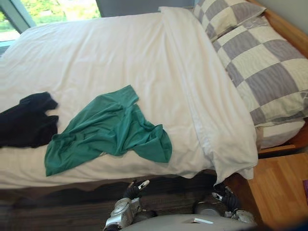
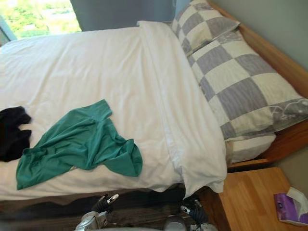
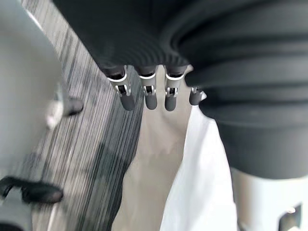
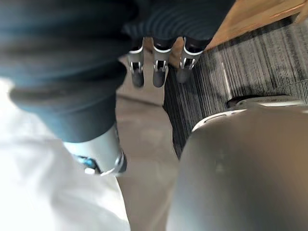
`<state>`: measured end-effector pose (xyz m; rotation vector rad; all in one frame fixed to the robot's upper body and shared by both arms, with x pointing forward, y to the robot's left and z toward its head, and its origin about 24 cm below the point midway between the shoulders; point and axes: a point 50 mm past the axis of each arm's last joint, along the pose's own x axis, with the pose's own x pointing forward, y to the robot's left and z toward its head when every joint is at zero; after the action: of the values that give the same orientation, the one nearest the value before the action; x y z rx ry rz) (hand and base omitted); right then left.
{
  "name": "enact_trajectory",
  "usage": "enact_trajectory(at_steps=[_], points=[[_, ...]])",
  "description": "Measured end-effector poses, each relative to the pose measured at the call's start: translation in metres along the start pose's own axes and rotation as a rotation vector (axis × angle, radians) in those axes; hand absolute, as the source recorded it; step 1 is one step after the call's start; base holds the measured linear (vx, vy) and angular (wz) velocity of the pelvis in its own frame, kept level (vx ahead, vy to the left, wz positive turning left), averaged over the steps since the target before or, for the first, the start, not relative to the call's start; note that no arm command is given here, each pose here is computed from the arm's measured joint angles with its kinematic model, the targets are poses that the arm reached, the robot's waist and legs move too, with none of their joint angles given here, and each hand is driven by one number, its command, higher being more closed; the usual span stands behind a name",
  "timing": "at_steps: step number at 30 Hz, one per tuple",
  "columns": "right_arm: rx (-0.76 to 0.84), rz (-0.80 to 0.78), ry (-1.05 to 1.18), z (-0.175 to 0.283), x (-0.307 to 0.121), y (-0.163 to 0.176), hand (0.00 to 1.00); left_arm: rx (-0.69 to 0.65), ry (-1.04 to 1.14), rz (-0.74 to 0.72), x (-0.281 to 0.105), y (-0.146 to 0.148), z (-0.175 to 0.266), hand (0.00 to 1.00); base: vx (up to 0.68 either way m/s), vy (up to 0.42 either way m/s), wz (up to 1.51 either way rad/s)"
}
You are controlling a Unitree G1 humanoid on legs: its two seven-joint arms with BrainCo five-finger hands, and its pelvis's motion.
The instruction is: Tidy the bed and pick cloth on bed and put in laundry
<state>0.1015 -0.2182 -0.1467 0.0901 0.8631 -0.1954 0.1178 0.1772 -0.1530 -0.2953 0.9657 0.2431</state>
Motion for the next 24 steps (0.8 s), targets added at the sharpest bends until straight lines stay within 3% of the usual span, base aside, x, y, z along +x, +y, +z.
enact_trajectory(at_steps=[2,4,9,15,19,24], points=[[0.021,-0.007,0.0,-0.001,-0.001,-0.001,0.0,-0.007,0.019,0.016,-0.004,0.011,-0.008,0.0,-0.02,-0.005,0.24],[0.042,-0.014,0.011,-0.005,-0.002,-0.001,0.0,-0.101,0.033,0.037,-0.007,0.022,-0.015,0.0,-0.02,-0.047,0.14],[0.006,-0.035,0.032,-0.007,-0.002,-0.009,0.0,-0.173,0.025,0.007,-0.009,0.022,-0.019,0.0,-0.02,0.111,-0.26],[-0.048,-0.034,0.039,-0.02,-0.009,-0.012,0.0,-0.032,0.037,-0.047,-0.009,0.021,-0.021,0.0,0.0,0.478,-0.43],[-0.18,0.094,-0.049,-0.012,-0.009,0.003,0.0,0.049,0.039,-0.032,-0.01,0.032,-0.018,0.0,-0.09,0.388,-0.56],[-0.295,0.215,-0.089,-0.006,-0.008,0.016,0.0,0.21,0.041,-0.078,-0.004,0.017,-0.009,0.0,-0.06,0.151,-0.07]])
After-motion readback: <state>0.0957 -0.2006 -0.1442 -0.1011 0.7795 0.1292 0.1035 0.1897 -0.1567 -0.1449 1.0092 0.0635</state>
